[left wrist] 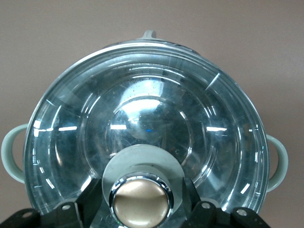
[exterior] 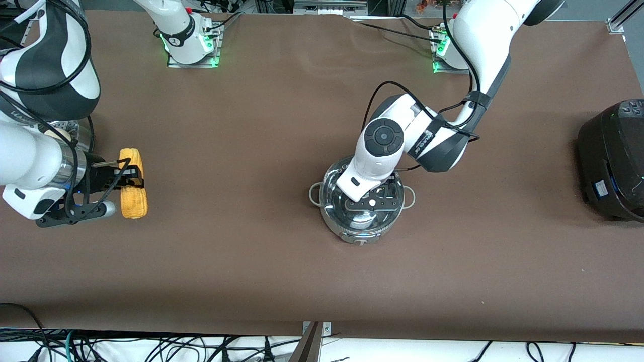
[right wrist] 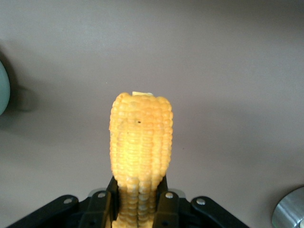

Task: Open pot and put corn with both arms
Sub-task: 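Grasp the lid knob with the left gripper while the right gripper holds corn, then lift the lid off with the left gripper while the right gripper carries corn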

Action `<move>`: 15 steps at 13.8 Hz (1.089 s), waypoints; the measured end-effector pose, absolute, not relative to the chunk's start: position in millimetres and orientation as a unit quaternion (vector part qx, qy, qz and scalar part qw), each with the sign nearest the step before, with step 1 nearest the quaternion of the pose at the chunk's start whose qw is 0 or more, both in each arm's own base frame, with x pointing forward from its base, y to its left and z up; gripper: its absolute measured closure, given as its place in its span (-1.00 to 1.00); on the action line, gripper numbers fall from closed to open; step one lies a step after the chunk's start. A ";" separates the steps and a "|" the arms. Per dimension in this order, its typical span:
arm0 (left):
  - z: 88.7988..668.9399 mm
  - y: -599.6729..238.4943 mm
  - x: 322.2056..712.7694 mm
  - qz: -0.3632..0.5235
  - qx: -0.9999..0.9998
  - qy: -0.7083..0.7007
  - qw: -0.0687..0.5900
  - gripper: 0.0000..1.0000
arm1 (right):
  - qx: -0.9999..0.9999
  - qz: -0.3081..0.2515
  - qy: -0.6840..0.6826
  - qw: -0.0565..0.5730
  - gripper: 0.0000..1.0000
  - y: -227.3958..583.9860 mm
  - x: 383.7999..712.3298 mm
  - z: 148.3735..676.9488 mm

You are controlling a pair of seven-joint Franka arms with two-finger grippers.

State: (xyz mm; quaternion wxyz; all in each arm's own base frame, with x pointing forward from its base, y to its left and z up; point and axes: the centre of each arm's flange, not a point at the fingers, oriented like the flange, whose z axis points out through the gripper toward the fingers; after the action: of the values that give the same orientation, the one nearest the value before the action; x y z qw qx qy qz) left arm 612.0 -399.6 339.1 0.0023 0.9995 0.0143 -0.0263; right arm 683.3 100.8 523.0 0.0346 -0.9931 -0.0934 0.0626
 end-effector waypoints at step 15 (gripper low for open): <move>411.5 -311.5 631.2 -0.060 0.995 0.069 -0.046 0.00 | -0.997 0.044 -0.060 0.031 0.44 181.9 671.7 527.3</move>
State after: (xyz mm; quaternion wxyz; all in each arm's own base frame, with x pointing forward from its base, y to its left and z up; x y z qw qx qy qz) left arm 631.2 -311.5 411.5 -0.0456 0.9948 0.0688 -0.0601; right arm 671.7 181.9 527.3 0.0314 -0.9967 -0.0603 0.0445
